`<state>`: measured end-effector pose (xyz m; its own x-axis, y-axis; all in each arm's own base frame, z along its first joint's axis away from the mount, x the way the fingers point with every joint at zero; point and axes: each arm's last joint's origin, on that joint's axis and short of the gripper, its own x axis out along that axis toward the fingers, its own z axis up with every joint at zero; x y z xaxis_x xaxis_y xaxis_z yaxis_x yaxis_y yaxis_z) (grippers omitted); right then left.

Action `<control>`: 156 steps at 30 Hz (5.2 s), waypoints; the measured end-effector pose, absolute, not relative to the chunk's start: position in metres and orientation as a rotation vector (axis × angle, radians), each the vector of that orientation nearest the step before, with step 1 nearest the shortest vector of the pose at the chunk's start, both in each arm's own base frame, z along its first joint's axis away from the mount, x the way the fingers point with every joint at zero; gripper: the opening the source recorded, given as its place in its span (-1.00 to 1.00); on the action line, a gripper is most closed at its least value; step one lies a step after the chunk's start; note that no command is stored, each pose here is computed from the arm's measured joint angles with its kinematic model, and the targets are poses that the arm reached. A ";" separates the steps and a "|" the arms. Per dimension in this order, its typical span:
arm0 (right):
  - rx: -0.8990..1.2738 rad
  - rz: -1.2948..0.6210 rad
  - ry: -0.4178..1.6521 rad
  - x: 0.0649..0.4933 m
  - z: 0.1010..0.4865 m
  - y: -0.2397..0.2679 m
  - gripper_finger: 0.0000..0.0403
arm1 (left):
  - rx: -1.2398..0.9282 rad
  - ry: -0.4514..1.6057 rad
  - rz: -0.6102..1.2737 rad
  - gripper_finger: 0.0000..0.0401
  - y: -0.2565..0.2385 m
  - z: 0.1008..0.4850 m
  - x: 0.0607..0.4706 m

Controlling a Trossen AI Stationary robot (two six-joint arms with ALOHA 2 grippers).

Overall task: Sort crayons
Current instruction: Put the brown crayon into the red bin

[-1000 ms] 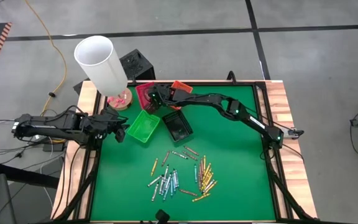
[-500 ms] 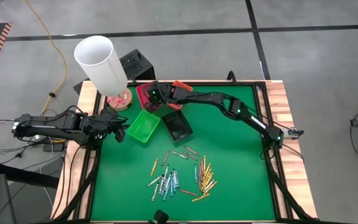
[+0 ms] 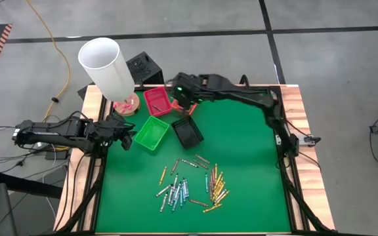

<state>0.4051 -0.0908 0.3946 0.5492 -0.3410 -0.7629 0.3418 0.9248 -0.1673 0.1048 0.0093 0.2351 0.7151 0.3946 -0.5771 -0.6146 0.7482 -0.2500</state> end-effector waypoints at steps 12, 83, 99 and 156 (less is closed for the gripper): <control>-0.004 -0.477 1.070 0.314 0.424 0.011 -0.50 | -0.474 0.529 0.559 -0.32 0.009 0.235 0.105; 0.188 -0.367 0.849 0.317 0.132 0.058 -0.76 | -0.469 0.525 0.567 -0.32 0.009 0.235 0.105; 0.246 -0.364 0.833 0.312 0.142 0.060 -0.98 | -0.468 0.525 0.567 -0.32 0.009 0.235 0.105; 0.154 -0.454 -0.045 0.453 0.266 -0.087 -0.98 | -0.425 0.536 0.582 -0.32 0.010 0.234 0.104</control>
